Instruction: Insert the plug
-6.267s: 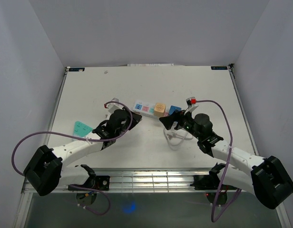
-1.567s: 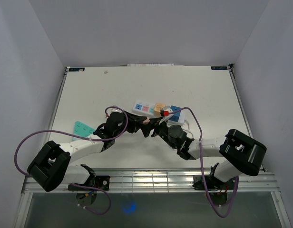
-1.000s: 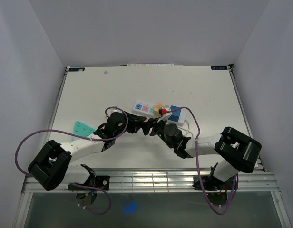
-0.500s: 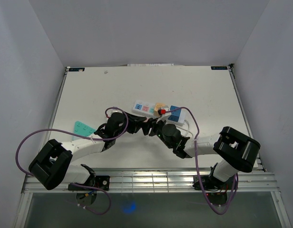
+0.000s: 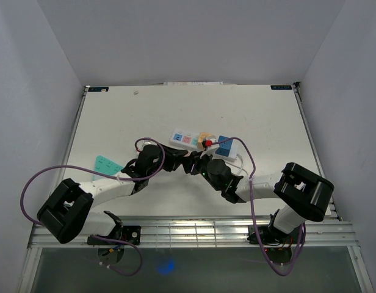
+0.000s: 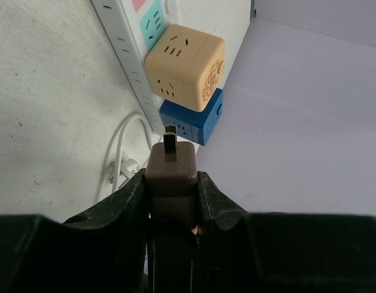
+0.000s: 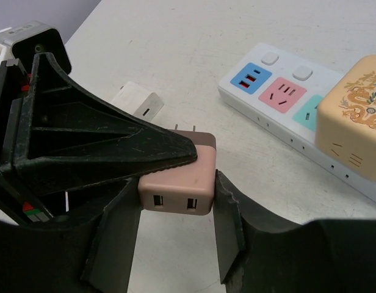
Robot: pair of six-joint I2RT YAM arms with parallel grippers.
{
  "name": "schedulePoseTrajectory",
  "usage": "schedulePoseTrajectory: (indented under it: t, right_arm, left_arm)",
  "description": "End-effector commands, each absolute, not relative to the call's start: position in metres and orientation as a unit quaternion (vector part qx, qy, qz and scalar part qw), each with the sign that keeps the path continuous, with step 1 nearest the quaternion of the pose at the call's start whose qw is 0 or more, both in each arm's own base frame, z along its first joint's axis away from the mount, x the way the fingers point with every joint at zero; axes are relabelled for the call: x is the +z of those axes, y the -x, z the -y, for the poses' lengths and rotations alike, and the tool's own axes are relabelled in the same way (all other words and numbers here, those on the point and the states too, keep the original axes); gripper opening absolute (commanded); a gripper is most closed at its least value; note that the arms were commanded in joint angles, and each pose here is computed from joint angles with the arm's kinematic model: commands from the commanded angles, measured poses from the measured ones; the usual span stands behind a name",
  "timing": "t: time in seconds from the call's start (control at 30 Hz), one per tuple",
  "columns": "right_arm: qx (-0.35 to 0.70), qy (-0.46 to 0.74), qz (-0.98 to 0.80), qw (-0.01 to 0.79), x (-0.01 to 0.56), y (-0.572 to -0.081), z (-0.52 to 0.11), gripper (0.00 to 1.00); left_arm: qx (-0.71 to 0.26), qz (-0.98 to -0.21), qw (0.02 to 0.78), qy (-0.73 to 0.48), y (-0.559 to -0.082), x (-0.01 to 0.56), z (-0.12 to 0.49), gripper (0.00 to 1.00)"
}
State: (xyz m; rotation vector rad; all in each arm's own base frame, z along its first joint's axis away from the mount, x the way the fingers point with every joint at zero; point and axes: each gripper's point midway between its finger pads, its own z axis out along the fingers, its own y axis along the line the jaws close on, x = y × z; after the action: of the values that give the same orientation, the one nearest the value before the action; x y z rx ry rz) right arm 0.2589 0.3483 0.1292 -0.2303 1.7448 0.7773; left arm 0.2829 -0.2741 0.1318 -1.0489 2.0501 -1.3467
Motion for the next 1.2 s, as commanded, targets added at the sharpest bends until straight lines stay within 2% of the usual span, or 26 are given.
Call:
schedulePoseTrajectory:
  t: [0.0,0.13,0.23,0.27,0.33,0.37,0.47,0.5,0.8,0.93,0.97,1.1,1.17]
  right_arm:
    - [0.338,0.072,-0.725,0.596,0.154,-0.269,-0.349,0.38]
    - [0.332,0.068,-0.724,0.601,0.156,-0.269,-0.344,0.26]
    - [0.324,0.062,-0.725,0.604,0.157,-0.271,-0.34,0.15]
    - [0.316,0.055,-0.729,0.604,0.155,-0.272,-0.336,0.12]
    - [0.31,0.048,-0.732,0.605,0.155,-0.273,-0.333,0.08]
    - [0.305,0.045,-0.733,0.606,0.156,-0.274,-0.331,0.08]
    - [0.296,0.033,-0.738,0.606,0.16,-0.276,-0.324,0.08]
    - [0.291,0.032,-0.741,0.605,0.163,-0.276,-0.322,0.08]
    - [0.235,0.044,-0.753,0.614,0.184,-0.284,-0.307,0.08]
    - [0.206,0.046,-0.745,0.633,0.202,-0.288,-0.292,0.08]
    - [0.208,0.045,-0.738,0.64,0.21,-0.286,-0.286,0.08]
    - [0.201,0.03,-0.728,0.654,0.221,-0.289,-0.266,0.08]
    - [0.198,0.024,-0.728,0.656,0.221,-0.291,-0.258,0.08]
  left_arm:
    - [-0.489,-0.75,0.233,0.379,-0.282,0.129,0.276,0.0]
    - [-0.491,-0.75,0.236,0.375,-0.282,0.13,0.277,0.01]
    - [-0.494,-0.745,0.252,0.372,-0.284,0.136,0.273,0.27]
    - [-0.492,-0.745,0.256,0.371,-0.284,0.136,0.272,0.42]
    - [-0.495,-0.738,0.272,0.371,-0.286,0.143,0.268,0.57]
    - [-0.492,-0.736,0.279,0.372,-0.287,0.144,0.265,0.69]
    - [-0.491,-0.726,0.305,0.372,-0.291,0.152,0.254,0.87]
    - [-0.49,-0.726,0.312,0.368,-0.292,0.153,0.252,0.96]
    - [-0.466,-0.742,0.349,0.331,-0.317,0.149,0.222,0.98]
    - [-0.451,-0.774,0.374,0.24,-0.332,0.149,0.226,0.98]
    - [-0.44,-0.779,0.4,0.198,-0.341,0.157,0.228,0.98]
    - [-0.45,-0.794,0.394,0.108,-0.358,0.156,0.246,0.98]
    - [-0.463,-0.802,0.367,0.086,-0.365,0.142,0.257,0.98]
